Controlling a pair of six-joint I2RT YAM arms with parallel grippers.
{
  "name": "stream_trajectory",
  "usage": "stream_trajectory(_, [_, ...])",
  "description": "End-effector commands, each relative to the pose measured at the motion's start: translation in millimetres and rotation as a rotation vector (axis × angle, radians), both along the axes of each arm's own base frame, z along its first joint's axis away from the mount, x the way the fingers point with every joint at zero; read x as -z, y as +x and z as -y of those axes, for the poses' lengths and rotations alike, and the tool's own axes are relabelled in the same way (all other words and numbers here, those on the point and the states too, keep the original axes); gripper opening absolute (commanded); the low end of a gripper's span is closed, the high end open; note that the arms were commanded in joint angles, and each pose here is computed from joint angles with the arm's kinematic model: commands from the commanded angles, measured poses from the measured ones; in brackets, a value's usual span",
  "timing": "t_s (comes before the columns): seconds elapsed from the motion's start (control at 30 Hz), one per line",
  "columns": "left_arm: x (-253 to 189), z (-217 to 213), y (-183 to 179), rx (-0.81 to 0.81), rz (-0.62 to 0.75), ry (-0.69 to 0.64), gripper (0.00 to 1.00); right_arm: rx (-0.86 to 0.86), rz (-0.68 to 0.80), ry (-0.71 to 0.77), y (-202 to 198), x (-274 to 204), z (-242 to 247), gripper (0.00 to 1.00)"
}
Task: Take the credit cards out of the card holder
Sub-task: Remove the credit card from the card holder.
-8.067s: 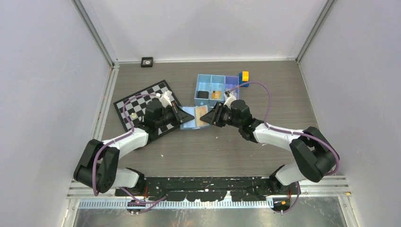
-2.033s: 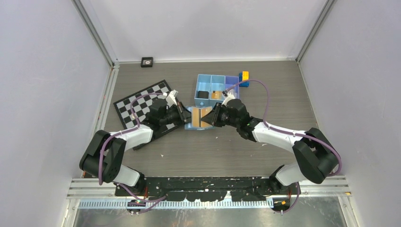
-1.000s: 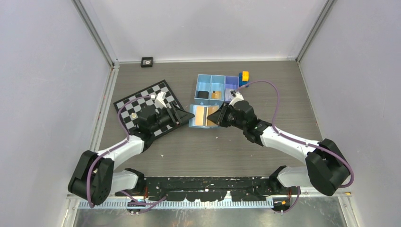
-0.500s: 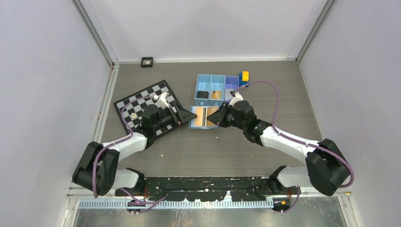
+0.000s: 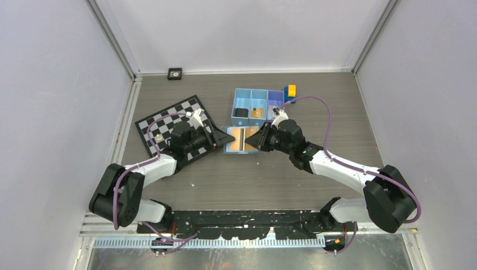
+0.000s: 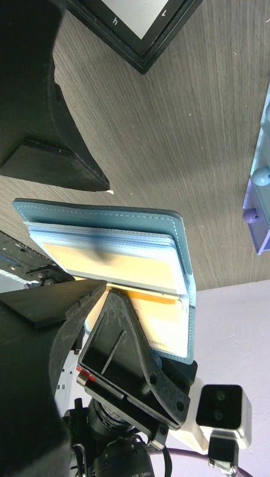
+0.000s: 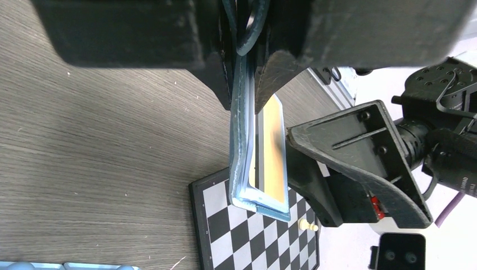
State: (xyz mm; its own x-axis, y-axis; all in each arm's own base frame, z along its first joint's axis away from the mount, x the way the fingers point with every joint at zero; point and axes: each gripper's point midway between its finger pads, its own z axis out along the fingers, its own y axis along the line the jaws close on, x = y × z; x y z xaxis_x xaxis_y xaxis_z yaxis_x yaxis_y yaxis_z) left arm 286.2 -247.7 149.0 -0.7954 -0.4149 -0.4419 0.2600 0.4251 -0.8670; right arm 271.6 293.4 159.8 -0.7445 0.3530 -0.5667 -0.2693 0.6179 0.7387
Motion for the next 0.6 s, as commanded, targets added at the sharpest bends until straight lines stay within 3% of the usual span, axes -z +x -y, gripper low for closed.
stream_trajectory(0.0, [-20.8, 7.3, 5.2, 0.037, 0.058, -0.044, 0.62, -0.019, 0.091, 0.085, 3.3, -35.3, -7.5, 0.01])
stream_trajectory(0.2, [-9.3, 4.7, 7.9, 0.015, 0.015, -0.013, 0.74, -0.017, 0.101, 0.09, 2.6, -37.4, -6.4, 0.01])
stream_trajectory(0.33, [-5.8, 5.1, 8.9, 0.018, 0.0, -0.002, 0.77, -0.017, 0.104, 0.09, 2.5, -38.1, -6.1, 0.01])
stream_trajectory(0.5, [-17.2, 11.2, 5.9, 0.057, 0.033, -0.059, 0.62, -0.021, 0.094, 0.088, 3.2, -35.6, -8.0, 0.01])
stream_trajectory(0.57, [-24.0, 14.4, 3.8, 0.081, 0.053, -0.086, 0.61, -0.016, 0.092, 0.084, 3.9, -34.6, -7.1, 0.01])
